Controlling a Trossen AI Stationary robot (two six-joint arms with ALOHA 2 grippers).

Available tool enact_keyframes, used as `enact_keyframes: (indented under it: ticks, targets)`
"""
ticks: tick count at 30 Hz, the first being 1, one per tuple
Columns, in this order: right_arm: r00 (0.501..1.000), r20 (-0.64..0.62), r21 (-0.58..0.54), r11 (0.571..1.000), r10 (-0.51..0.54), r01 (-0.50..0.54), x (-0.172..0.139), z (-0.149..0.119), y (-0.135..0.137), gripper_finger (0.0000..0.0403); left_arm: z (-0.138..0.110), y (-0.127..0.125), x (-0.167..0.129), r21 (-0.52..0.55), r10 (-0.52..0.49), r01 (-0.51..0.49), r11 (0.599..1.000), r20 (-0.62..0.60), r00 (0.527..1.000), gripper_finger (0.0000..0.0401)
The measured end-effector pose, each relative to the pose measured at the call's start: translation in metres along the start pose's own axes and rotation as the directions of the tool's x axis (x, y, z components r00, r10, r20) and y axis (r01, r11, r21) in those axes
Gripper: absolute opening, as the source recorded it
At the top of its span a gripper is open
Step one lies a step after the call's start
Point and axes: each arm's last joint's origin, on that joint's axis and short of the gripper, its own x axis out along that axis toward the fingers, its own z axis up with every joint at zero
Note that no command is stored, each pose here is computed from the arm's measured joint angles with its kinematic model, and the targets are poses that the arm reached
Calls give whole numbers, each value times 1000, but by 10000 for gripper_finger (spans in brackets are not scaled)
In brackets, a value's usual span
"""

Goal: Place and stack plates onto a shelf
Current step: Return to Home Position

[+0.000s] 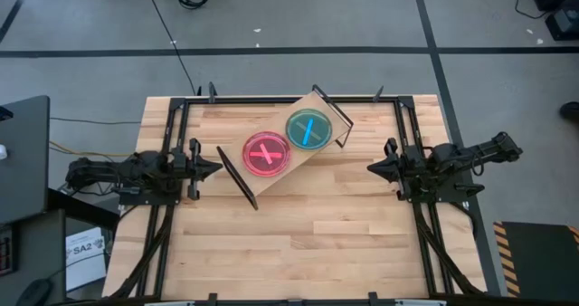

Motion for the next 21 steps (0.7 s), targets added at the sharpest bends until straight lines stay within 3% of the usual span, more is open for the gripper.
enact_keyframes:
  ticks: [9,15,21]
  targets:
    - [995,94,-2,1000,16,-16,-1,-25,-5,11,-10,0,2,2,1,-1,1000,-2,1000,11]
    - [997,81,-13,1000,14,-13,0,-34,-6,11,-12,0,2,13,1,-1,1000,-25,1000,11]
    - [995,92,-152,987,-34,48,0,-34,-8,11,-12,0,2,14,1,-1,1000,-24,1000,11]
